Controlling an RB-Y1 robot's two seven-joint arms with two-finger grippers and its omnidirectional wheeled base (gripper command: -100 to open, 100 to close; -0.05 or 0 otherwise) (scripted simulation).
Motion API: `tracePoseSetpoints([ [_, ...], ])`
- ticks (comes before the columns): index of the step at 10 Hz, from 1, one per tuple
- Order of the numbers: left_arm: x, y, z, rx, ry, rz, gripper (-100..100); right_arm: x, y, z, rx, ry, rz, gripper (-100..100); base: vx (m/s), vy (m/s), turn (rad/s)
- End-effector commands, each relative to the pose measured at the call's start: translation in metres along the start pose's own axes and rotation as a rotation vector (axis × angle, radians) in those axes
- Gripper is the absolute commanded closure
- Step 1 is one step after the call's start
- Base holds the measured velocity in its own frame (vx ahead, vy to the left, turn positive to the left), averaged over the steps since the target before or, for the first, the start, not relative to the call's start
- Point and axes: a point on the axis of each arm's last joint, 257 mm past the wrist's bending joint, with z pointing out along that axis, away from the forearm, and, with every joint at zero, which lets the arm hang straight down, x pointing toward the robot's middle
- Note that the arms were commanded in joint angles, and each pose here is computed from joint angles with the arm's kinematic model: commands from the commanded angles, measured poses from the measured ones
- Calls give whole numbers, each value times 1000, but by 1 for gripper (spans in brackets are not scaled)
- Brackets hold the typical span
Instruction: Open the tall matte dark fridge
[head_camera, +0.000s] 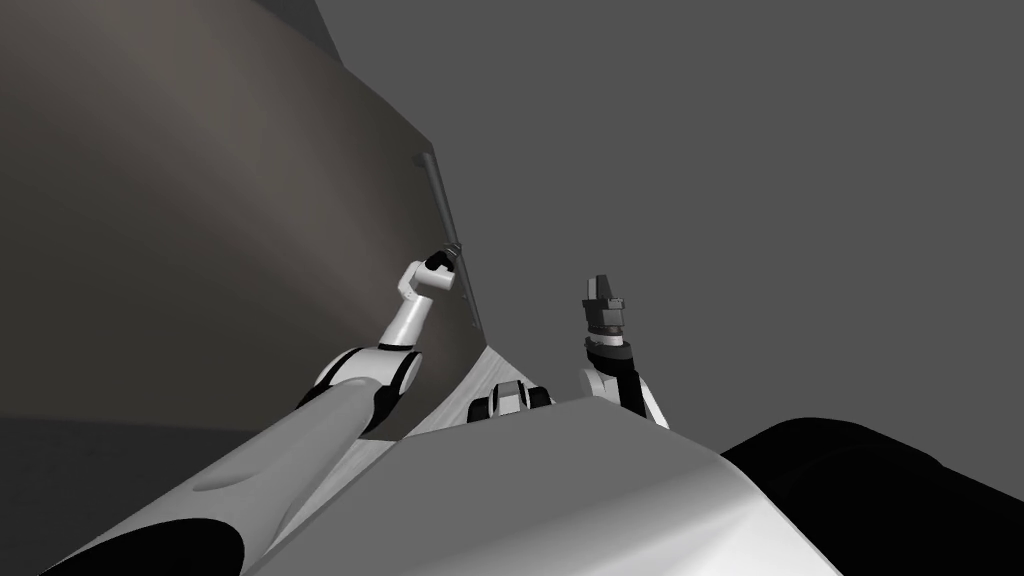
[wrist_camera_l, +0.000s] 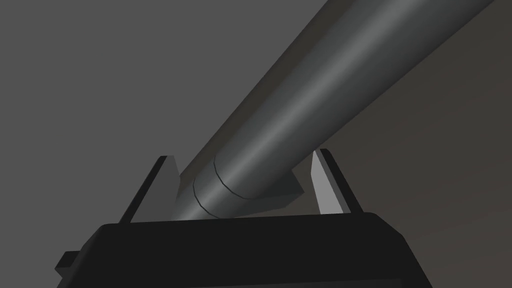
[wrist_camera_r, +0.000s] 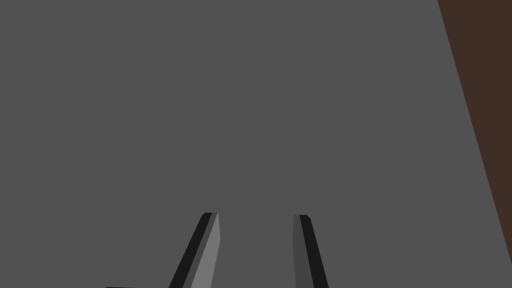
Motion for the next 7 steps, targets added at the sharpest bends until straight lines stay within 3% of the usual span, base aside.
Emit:
tracePoseSetpoints([
  [1, -2, 3, 3, -6, -7, 0, 100, 0, 0, 0, 0, 0, 0, 0, -62, 9, -40],
  [7, -12, 7, -1, 42, 27, -4, 100, 0, 0, 0, 0, 0, 0, 0, -168, 15, -152],
])
